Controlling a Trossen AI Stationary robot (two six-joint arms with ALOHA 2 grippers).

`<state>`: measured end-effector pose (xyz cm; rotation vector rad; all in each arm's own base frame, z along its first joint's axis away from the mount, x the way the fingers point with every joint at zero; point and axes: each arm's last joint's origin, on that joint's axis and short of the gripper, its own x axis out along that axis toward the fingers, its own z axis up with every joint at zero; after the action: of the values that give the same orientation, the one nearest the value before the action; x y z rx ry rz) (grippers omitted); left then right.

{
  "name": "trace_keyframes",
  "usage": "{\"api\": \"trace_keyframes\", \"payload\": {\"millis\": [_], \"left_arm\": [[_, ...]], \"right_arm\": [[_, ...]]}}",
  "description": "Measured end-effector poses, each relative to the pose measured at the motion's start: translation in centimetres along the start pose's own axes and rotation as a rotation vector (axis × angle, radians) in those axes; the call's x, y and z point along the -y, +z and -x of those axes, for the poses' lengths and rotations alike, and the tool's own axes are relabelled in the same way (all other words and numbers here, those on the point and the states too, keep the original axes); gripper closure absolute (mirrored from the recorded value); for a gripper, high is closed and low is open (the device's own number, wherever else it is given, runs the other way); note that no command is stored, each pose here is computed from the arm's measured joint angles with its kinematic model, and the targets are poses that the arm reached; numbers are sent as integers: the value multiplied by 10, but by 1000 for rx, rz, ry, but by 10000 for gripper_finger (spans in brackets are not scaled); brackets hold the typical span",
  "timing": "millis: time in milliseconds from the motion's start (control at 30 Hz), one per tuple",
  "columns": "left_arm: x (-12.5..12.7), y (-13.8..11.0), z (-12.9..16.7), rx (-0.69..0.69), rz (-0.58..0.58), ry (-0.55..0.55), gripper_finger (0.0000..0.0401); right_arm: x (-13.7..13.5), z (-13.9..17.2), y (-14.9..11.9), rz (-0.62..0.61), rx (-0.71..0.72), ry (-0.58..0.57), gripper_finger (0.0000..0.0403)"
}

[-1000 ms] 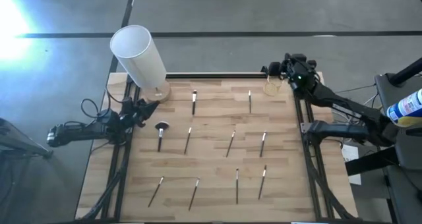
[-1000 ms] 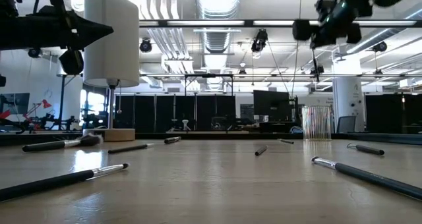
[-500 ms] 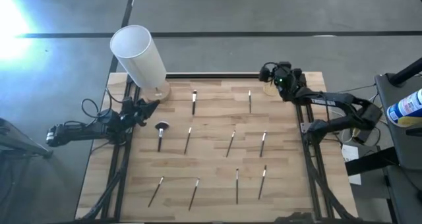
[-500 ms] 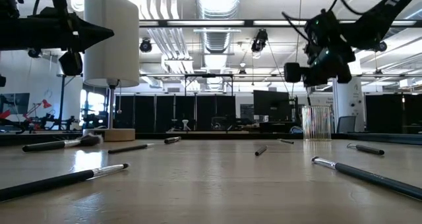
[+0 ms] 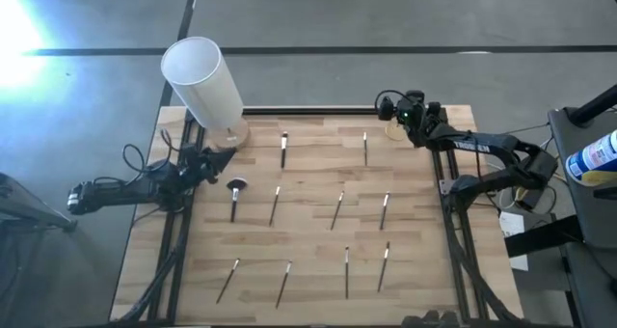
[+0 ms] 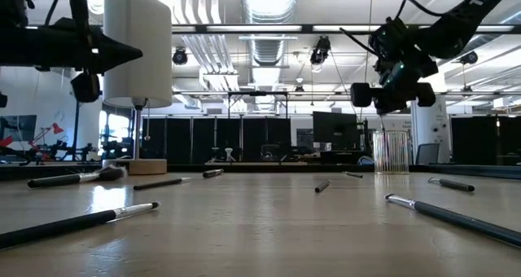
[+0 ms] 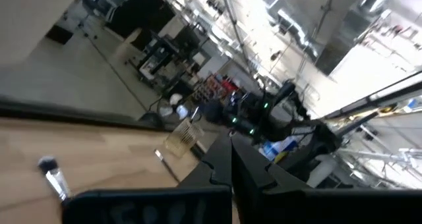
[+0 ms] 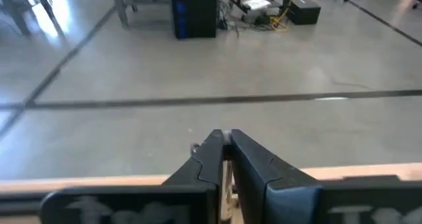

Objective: Put items in baskets/containers
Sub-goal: Put the eyeshadow brush into the yellow container, then put the highlighter brush into the yellow container

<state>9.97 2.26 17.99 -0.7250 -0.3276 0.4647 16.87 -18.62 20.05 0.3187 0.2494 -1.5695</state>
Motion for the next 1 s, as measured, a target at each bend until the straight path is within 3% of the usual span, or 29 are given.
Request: {"api": "trace_keyframes", "payload": {"millis": [300, 400, 533, 667, 800, 1000], "left_arm": [[-5, -8, -1, -87, 15, 36, 401], [-6, -11, -2, -128, 26, 32, 401], [-7, -13, -2, -171, 24, 41, 401], [-2, -9, -5, -208, 4, 75, 401], [10, 1, -9, -240, -12, 138, 401], [33, 22, -18, -420, -48, 371, 401]], "right_arm": [[-2, 8, 20, -34, -83, 34, 318], [-6, 11, 29, -9, -175, 76, 331], [-8, 17, 43, 96, -295, 148, 378], [-11, 23, 58, 220, -395, 311, 393], [-17, 34, 74, 270, -399, 503, 395], [-20, 59, 81, 290, -360, 655, 395]]}}
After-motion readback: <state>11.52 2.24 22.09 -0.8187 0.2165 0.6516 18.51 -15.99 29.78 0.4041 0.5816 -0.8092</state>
